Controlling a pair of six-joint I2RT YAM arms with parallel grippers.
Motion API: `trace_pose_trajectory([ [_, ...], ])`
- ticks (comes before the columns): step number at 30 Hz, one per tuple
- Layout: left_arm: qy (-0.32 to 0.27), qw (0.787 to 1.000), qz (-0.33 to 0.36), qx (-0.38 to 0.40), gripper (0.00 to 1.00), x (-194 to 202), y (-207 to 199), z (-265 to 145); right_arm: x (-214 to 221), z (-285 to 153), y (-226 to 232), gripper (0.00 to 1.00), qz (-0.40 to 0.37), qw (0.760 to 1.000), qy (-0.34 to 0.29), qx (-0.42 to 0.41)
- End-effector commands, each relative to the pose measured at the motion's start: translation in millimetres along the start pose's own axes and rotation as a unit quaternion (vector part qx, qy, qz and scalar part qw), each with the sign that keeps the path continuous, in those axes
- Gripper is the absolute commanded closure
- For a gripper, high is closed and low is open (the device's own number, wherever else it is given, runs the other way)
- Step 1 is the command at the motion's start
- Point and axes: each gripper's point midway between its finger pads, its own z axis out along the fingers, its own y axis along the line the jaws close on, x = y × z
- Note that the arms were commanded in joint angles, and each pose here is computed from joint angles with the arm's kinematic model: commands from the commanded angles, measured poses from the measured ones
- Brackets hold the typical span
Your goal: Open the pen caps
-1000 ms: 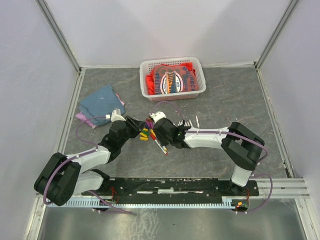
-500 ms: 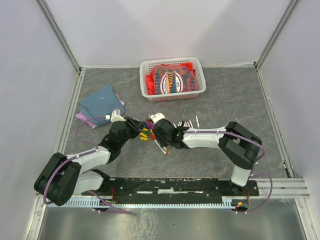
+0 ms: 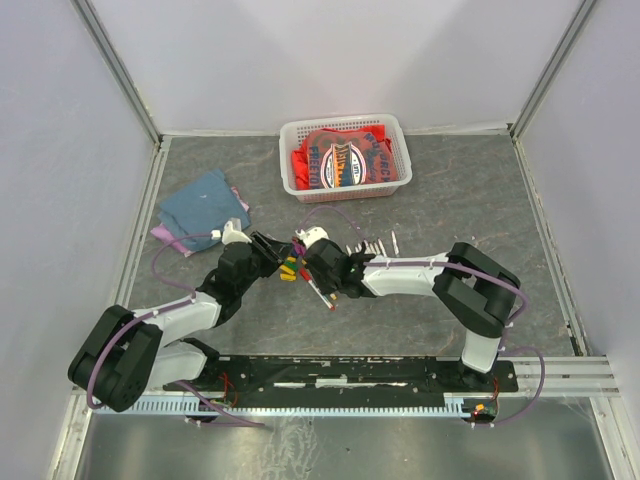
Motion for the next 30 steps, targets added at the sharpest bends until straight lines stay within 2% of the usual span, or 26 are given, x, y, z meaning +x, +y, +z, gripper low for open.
trace_pose_trajectory([
  [1, -0.004, 0.999, -0.014, 0.037, 0.47, -6.6, -21.8, 1.4, 5.0, -0.6, -1.8, 0.90, -0.006, 1.000, 0.013, 0.011],
  [5, 0.013, 0.998, -0.013, 0.052, 0.44, -1.8, -29.4, 4.0, -6.5, -8.2, -1.6, 0.99, -0.001, 1.000, -0.004, 0.008],
  [15, 0.043, 0.996, -0.023, 0.078, 0.42, 12.5, -33.2, 7.7, -32.5, -42.3, 4.7, 0.99, 0.011, 0.998, -0.059, -0.030],
  [30, 0.078, 0.986, -0.053, 0.138, 0.41, 24.9, -53.7, 13.1, -55.4, -67.9, 19.5, 0.99, 0.026, 0.992, -0.095, -0.081],
])
